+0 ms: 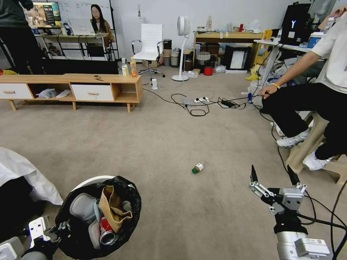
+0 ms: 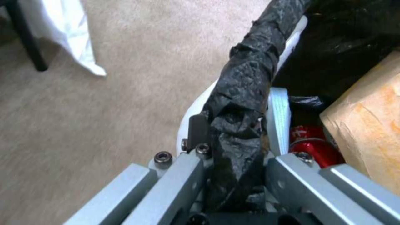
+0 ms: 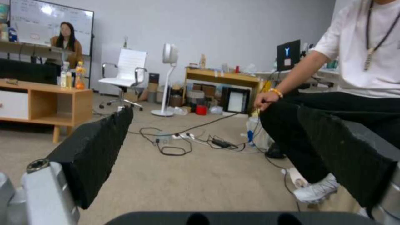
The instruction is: Pick up the trash bin and place the garbage on the floor into it.
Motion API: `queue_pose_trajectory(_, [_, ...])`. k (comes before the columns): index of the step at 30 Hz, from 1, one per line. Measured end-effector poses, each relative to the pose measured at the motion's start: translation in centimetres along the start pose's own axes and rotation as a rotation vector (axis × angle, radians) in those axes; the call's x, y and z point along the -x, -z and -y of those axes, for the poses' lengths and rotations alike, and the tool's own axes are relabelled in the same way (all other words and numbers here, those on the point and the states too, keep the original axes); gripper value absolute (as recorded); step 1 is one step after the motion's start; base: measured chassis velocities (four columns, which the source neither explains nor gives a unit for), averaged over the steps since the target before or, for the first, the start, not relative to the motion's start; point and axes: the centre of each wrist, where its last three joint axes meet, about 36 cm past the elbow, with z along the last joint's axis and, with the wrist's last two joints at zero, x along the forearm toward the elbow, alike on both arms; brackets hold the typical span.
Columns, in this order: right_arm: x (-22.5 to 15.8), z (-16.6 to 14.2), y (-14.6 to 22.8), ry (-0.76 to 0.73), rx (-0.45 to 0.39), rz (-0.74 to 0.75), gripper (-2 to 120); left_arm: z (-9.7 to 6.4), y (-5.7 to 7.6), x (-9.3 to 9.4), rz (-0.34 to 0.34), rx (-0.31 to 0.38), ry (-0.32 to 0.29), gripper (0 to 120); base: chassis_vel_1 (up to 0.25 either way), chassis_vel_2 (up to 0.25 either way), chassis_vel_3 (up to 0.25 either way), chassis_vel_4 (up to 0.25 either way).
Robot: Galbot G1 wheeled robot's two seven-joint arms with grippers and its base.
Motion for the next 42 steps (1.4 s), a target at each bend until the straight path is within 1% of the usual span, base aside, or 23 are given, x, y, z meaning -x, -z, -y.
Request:
queue_pose_trajectory(9, [0.07,-0.01,-0.2,0.002,0.0,0.0,100,-0.01,-0.14,0.11,-0.003,-0.004,0.002,1,-0.203,0.202,0.202,-0.196])
queue_pose_trajectory(23, [0.19,-0.03,-0.41,0.002,0.003,0.011,100,0.05,-0.35,0.27,-0.007,-0.007,0.004,1,-0.148,0.15,0.14,-0.145])
queue_pose_trajectory(42, [0.1,0.02,-0.26,0.012,0.006,0.009,100,0.01,-0.42,0.28,-0.009,-0.005,0.004,1,-0.005,0.002,0.007,-0.005])
